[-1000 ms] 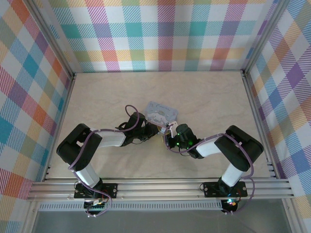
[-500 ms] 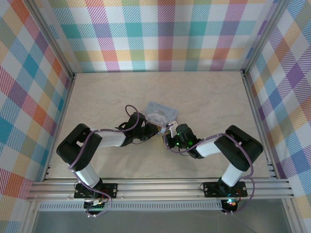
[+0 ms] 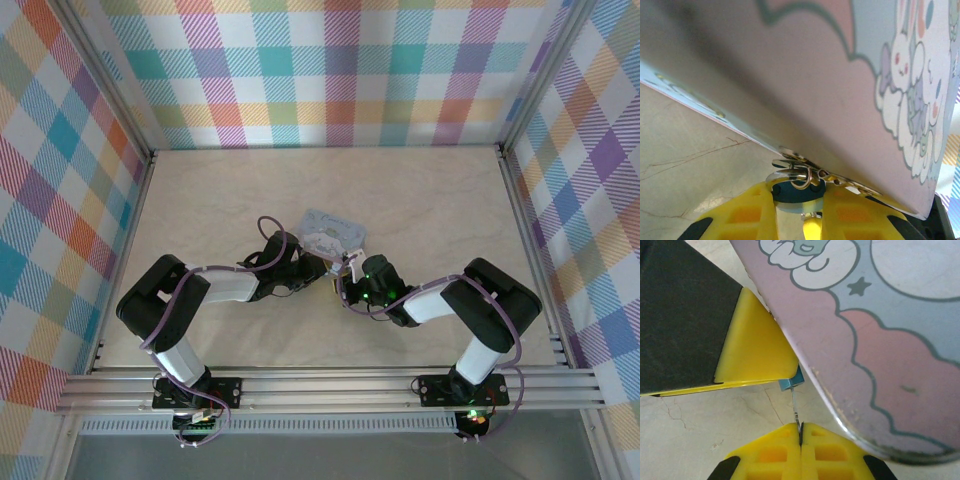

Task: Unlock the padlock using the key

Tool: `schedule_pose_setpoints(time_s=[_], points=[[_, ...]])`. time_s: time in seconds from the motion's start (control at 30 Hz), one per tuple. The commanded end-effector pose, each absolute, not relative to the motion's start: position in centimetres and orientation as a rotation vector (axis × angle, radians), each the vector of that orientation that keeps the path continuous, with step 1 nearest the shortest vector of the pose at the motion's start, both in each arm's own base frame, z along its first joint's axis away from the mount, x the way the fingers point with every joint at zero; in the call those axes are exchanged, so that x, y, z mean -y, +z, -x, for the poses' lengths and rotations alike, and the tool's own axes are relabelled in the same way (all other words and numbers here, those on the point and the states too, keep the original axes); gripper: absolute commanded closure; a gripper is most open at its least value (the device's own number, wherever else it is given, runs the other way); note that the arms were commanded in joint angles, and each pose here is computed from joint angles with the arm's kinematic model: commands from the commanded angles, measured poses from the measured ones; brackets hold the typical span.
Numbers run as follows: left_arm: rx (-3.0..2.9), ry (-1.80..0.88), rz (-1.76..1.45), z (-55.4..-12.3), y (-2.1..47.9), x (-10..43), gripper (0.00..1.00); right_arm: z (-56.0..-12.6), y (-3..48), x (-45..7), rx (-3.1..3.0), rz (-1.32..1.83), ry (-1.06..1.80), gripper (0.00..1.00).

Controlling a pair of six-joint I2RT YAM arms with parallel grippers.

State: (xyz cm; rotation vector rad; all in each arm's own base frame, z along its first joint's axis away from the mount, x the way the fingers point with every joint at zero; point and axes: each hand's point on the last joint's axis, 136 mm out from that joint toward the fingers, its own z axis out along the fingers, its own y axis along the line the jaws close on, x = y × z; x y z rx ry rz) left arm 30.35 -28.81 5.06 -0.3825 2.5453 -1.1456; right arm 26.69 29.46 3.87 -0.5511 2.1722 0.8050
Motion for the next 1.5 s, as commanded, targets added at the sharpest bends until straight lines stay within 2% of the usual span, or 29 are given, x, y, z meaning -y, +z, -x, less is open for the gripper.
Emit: schedule_pose_setpoints(time_s=[0.0,1.47], points=[[-2.547,-1.174,0.384,-30.5,5.8,29.5,0.80,-27.5,5.4,-30.5,-2.104,0.530,0.838,0.99],[-2.565,-1.166,0.374,-30.4,5.3,29.7,0.80,-28.1,8.0,-31.9,-2.000,0.569,0.882,0.99]])
